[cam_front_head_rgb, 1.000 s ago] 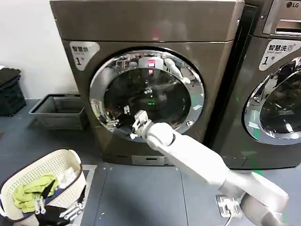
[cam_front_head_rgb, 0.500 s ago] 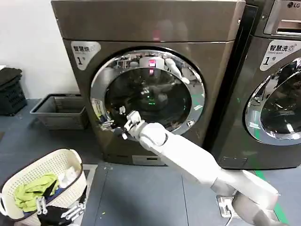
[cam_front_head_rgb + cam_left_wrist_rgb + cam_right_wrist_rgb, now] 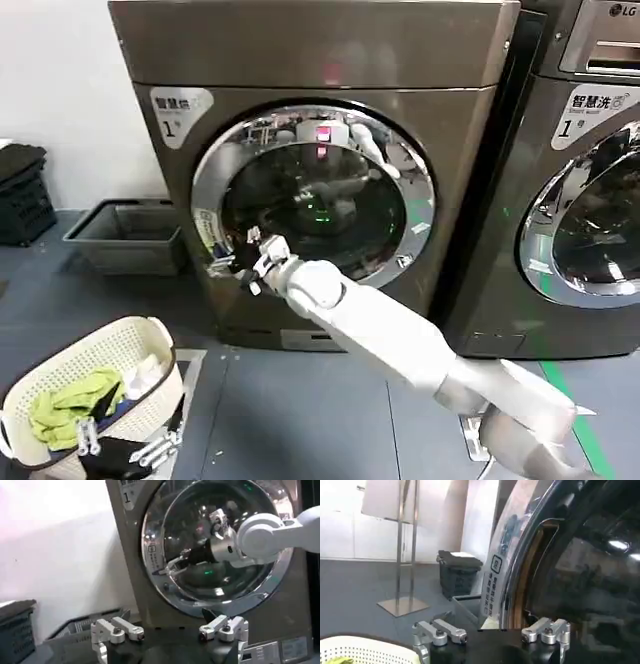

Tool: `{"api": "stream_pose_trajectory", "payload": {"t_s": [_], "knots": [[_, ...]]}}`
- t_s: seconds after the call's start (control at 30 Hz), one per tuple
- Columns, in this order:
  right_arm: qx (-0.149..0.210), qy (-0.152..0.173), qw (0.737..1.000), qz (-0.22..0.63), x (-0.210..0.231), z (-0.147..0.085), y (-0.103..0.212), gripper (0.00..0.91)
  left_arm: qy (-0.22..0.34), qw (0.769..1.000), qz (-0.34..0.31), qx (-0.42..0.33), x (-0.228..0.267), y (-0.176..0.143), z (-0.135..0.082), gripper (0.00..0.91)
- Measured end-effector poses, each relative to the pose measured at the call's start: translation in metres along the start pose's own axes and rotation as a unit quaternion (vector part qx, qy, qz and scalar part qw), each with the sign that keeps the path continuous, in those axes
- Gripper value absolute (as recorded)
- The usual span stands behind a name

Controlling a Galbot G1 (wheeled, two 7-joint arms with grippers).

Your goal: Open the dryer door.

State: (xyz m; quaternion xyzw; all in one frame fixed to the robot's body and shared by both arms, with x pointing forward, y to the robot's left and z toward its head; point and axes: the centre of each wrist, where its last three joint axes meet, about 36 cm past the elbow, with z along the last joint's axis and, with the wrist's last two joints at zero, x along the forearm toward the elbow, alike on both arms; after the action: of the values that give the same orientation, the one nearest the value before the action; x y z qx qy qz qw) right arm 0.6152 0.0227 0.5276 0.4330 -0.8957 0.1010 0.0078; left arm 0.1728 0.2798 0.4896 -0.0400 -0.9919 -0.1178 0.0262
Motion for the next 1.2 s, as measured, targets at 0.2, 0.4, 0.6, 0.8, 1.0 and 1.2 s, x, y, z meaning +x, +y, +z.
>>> {"api": "stream_pose_trajectory", "payload": {"t_s": [0.2, 0.4, 0.6, 0.8, 1.0, 1.2], "knots": [[-0.003, -0.001, 1.000, -0.002, -0.005, -0.002, 0.003, 0.907, -0.001, 1.000, 0.000, -0.001, 0.000, 0.001, 0.000, 0.907], [-0.002, -0.003, 1.000, -0.021, -0.006, -0.005, 0.002, 0.907, -0.001, 1.000, 0.000, -0.002, 0.000, 0.000, 0.000, 0.907], [-0.006, -0.012, 0.998, -0.059, -0.003, -0.002, 0.002, 0.907, -0.001, 1.000, 0.001, -0.002, 0.000, 0.000, 0.000, 0.907], [-0.010, -0.020, 0.995, -0.097, 0.003, -0.003, 0.003, 0.907, -0.001, 1.000, -0.001, -0.002, -0.001, 0.001, 0.001, 0.907], [-0.017, -0.026, 0.991, -0.131, 0.009, -0.006, 0.001, 0.907, -0.002, 1.000, -0.003, 0.001, -0.002, 0.001, 0.003, 0.907], [-0.016, -0.032, 0.987, -0.155, 0.016, -0.005, 0.003, 0.907, -0.002, 1.000, -0.007, 0.002, -0.003, 0.003, 0.003, 0.907]]}}
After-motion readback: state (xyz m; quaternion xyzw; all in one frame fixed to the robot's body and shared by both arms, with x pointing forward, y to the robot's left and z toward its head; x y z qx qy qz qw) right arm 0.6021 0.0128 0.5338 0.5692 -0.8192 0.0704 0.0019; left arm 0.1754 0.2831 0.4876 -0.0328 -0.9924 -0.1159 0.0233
